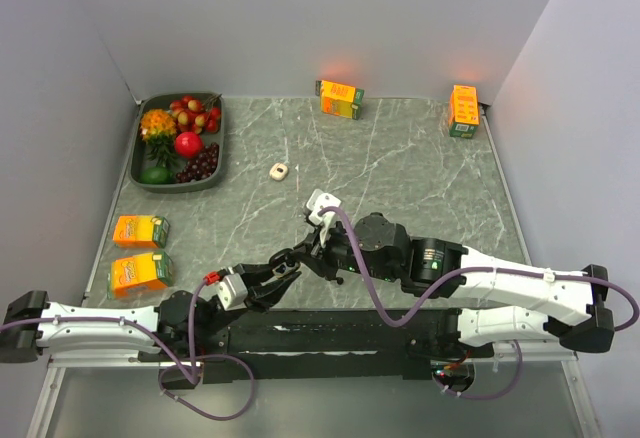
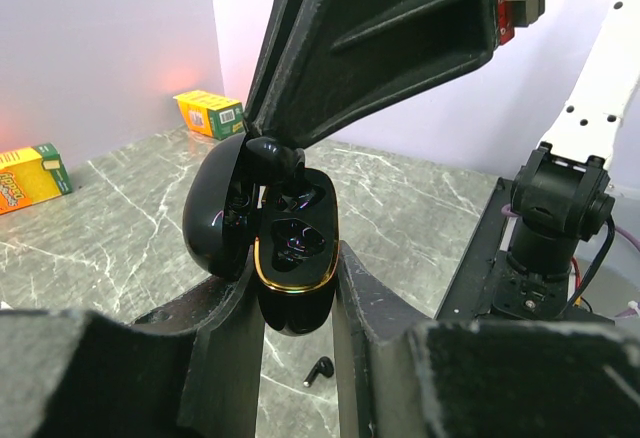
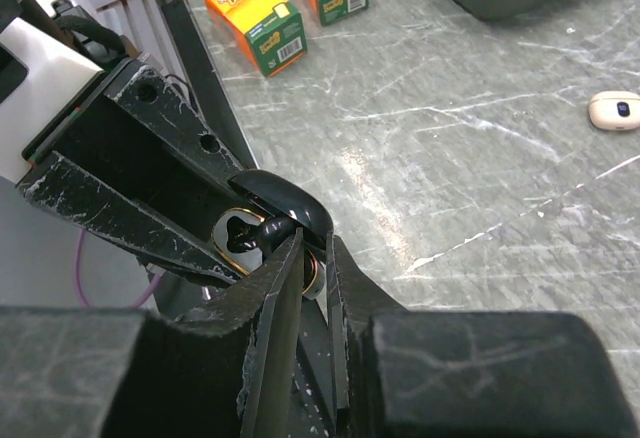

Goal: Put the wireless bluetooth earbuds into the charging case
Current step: Place the earbud in the charging case.

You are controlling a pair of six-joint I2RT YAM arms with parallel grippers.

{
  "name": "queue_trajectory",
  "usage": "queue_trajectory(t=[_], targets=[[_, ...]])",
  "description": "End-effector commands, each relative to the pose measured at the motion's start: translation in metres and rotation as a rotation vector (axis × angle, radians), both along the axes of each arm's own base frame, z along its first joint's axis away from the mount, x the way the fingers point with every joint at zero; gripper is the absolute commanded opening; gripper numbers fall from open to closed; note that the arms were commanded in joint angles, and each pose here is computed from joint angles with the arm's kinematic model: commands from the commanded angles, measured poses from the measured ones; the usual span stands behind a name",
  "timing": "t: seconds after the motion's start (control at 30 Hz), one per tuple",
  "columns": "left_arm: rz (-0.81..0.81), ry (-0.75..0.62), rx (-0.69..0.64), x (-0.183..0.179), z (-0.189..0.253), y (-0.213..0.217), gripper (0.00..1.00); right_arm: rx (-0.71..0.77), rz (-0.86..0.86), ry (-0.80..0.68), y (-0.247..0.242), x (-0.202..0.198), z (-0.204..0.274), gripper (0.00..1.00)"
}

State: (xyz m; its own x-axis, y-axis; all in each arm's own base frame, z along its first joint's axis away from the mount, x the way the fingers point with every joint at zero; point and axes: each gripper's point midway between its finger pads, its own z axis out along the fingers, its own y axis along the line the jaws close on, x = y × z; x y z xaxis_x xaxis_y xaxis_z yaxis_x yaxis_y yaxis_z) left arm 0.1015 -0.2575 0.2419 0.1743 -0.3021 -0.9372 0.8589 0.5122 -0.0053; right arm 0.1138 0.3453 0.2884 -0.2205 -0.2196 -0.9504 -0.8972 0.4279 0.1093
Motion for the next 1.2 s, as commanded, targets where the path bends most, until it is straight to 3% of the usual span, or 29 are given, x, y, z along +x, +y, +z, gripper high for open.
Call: queue_trajectory(t=[0.0, 0.17, 0.4, 0.77, 1.17], targets=[[-0.016, -0.001, -0.08, -0.003, 0.026, 0.002, 0.01, 0.064, 0.071, -0.007, 0.007, -0.01, 0.025, 0.23], [-0.015, 0.002, -0.083, -0.003, 0.026, 0.003, 0.01, 0.088, 0.091, -0.018, 0.001, -0.015, 0.03, 0.24], [-0.012, 0.004, -0.08, -0.002, 0.025, 0.002, 0.01, 0.157, -0.024, -0.046, -0.014, 0.001, 0.056, 0.39], [-0.02, 0.002, -0.077, -0.003, 0.025, 0.0, 0.01, 0.083, 0.01, -0.03, 0.004, 0.0, 0.046, 0.29], [-0.016, -0.002, -0.084, -0.003, 0.028, 0.002, 0.01, 0.048, 0.019, 0.002, 0.004, -0.003, 0.031, 0.27]])
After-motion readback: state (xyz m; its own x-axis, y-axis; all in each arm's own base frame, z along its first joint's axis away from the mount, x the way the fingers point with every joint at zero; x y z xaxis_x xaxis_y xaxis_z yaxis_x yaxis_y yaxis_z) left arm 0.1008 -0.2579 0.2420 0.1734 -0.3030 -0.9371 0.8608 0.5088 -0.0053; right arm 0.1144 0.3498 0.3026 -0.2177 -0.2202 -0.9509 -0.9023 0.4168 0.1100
